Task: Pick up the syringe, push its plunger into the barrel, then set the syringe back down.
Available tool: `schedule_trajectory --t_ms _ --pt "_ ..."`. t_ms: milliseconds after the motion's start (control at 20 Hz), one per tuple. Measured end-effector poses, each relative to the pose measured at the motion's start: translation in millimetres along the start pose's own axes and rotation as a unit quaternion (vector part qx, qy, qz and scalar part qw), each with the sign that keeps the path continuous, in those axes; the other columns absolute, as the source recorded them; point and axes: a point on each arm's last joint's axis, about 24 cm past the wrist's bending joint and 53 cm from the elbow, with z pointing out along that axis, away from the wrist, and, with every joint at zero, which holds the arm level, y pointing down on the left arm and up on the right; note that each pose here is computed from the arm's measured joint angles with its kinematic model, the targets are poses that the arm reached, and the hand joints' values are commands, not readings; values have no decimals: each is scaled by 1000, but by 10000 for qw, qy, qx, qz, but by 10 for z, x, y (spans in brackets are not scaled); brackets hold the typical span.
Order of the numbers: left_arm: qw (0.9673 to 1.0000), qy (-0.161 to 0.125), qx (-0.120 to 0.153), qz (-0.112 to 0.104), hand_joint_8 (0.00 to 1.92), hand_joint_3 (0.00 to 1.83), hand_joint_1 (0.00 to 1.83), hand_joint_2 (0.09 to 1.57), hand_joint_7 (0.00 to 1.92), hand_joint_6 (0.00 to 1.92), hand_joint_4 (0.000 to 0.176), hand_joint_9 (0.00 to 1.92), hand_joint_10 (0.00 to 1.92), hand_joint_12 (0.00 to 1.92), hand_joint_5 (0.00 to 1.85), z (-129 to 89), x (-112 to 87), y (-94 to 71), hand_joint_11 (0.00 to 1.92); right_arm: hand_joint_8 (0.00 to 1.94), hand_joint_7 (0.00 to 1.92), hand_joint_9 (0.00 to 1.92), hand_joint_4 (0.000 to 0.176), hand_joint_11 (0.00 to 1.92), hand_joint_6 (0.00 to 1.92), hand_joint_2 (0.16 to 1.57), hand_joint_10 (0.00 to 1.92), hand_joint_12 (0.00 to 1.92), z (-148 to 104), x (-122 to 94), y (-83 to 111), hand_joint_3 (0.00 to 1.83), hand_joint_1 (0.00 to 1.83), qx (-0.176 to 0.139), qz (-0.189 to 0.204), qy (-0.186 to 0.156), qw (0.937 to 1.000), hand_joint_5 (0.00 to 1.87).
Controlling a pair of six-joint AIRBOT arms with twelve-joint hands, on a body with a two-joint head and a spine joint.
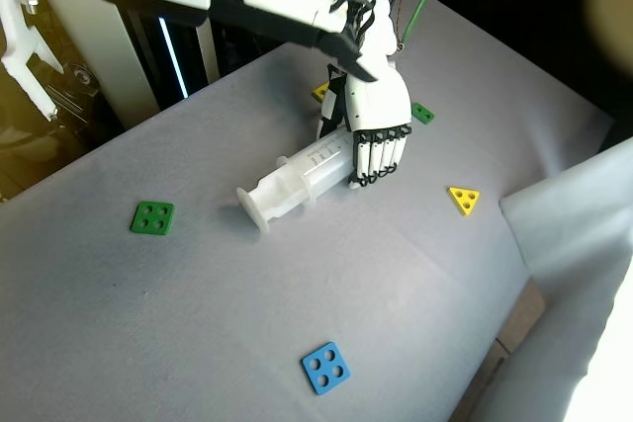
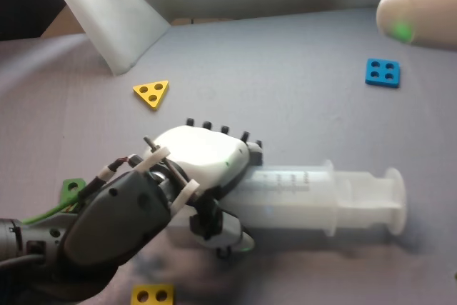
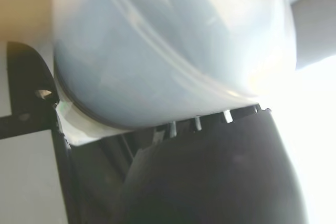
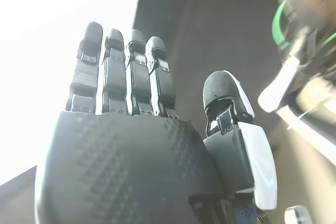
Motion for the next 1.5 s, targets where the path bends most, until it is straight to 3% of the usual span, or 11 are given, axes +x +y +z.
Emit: schedule_trajectory --t_ms 150,250,350,500,650,800,1000,1050,1250,1400,1500 --pt "9997 -24 216 -129 1583 0 1217 1213 720 954 0 679 1158 1229 894 11 -76 -215 577 1 189 128 0 0 0 1437 1 383 -12 -10 -155 0 0 315 794 -188 9962 216" --pt "9993 -162 295 -154 1690 1 1199 1249 654 1017 0 597 1289 1349 836 -11 -220 -298 503 1 152 100 0 0 0 1433 1 286 -46 -67 -211 0 0 408 1037 -328 9932 182" --pt "9990 -261 271 -230 1668 1 1198 1248 672 1063 0 576 1340 1396 820 -27 -346 -302 480 2 144 105 0 0 2 1429 3 289 -67 -117 -249 0 0 457 1266 -438 9899 172" --pt "9984 -419 272 -257 1659 0 1200 1246 683 1062 0 593 1346 1429 821 -74 -556 -321 481 3 119 78 0 0 6 1428 4 221 -91 -66 -331 0 0 556 1993 -419 9775 154" --pt "9979 -533 267 -267 1648 0 1197 1245 686 1075 0 581 1341 1435 820 -110 -722 -329 469 5 161 105 0 0 9 1430 8 320 -124 -66 -383 0 0 609 2414 -449 9675 200" --pt "9975 -546 315 -320 1673 0 1196 1253 668 1091 0 563 1367 1462 811 -130 -832 -360 445 2 164 109 0 0 6 1433 6 361 -167 -66 -475 1 0 719 2971 -540 9506 206" --pt "9965 -558 439 -450 1731 2 1186 1270 631 1111 0 560 1385 1450 786 -124 -928 -480 462 3 168 113 0 0 7 1429 7 370 -267 -245 -628 0 0 861 3418 -1046 9300 211" --pt "9961 -571 461 -481 1736 2 1182 1275 626 1136 0 559 1389 1442 776 -125 -954 -504 462 4 171 115 0 0 8 1430 7 371 -326 -319 -687 0 0 910 3604 -1290 9193 214" --pt "9958 -648 407 -502 1793 2 1173 1291 583 1131 0 539 1442 1449 767 -150 -1057 -467 461 2 170 110 0 0 2 1433 3 343 -599 -670 -932 1 0 1134 3749 -2384 8887 209" --pt "9956 -679 391 -522 1787 1 1173 1290 581 1132 0 549 1416 1446 771 -159 -1094 -456 455 2 172 114 0 0 4 1427 5 341 -720 -614 -1134 0 0 1461 3947 -2520 8714 214" --pt "9956 -644 419 -528 1763 0 1180 1281 603 1111 0 546 1450 1485 788 -158 -1085 -475 441 2 173 124 0 0 0 1422 8 346 -776 -537 -1227 0 0 1652 4014 -2481 8660 204"
